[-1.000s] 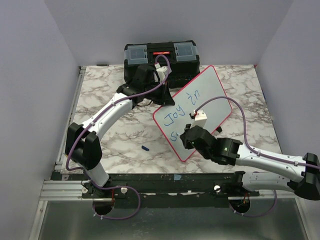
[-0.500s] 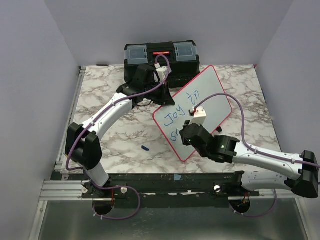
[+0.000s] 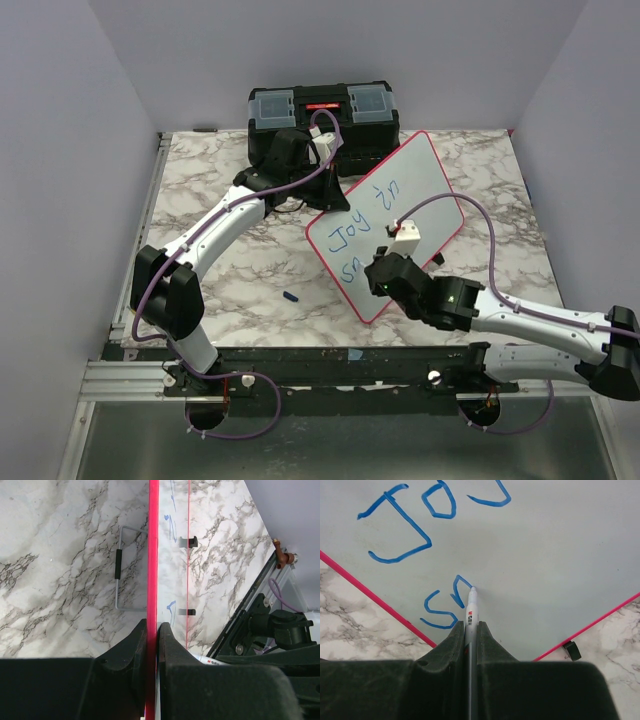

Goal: Write a sentence on the whiteboard

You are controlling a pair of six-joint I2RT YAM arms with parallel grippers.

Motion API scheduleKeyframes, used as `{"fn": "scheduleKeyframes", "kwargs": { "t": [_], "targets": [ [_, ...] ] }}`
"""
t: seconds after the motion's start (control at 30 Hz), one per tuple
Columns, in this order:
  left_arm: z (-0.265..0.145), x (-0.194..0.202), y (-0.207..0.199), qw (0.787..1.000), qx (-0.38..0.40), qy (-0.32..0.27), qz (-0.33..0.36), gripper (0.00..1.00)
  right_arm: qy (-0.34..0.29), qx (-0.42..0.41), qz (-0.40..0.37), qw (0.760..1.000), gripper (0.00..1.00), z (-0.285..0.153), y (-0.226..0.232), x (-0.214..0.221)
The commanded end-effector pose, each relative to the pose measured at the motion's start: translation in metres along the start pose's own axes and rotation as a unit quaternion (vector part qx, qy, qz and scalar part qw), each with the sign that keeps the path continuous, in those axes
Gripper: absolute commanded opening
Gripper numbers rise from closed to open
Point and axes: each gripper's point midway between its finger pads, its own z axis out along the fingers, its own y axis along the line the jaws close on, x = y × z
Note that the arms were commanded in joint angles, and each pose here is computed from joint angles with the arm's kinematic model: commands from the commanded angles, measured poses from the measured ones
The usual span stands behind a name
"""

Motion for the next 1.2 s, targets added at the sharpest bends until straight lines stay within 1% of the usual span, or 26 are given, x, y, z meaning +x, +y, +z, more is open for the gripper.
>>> {"fn": "scheduleKeyframes", "kwargs": {
  "t": [0.0,0.17,0.5,1.03,1.17],
  "targets": [
    [0.002,0.028,-0.001,0.998,-0.007,0.051,0.031,0.00,0.028,0.006,0.004,1.000,0.01,-0.001,-0.011,0.021],
    [0.002,0.027,-0.001,0.998,-0.007,0.050,0.032,0.00,0.029,0.002,0.003,1.000,0.01,-0.002,-0.009,0.020],
    [0.001,0.029,-0.001,0.998,-0.007,0.053,0.031,0.00,0.011,-0.003,0.007,1.000,0.01,0.000,0.004,0.002],
    [0.002,0.031,0.000,0.998,-0.005,0.057,0.031,0.00,-0.017,0.018,0.010,1.000,0.01,0.005,0.014,-0.022],
    [0.002,0.031,0.000,0.998,-0.006,0.058,0.031,0.00,-0.022,0.037,0.010,0.999,0.01,0.009,0.010,-0.027]
  ]
}}
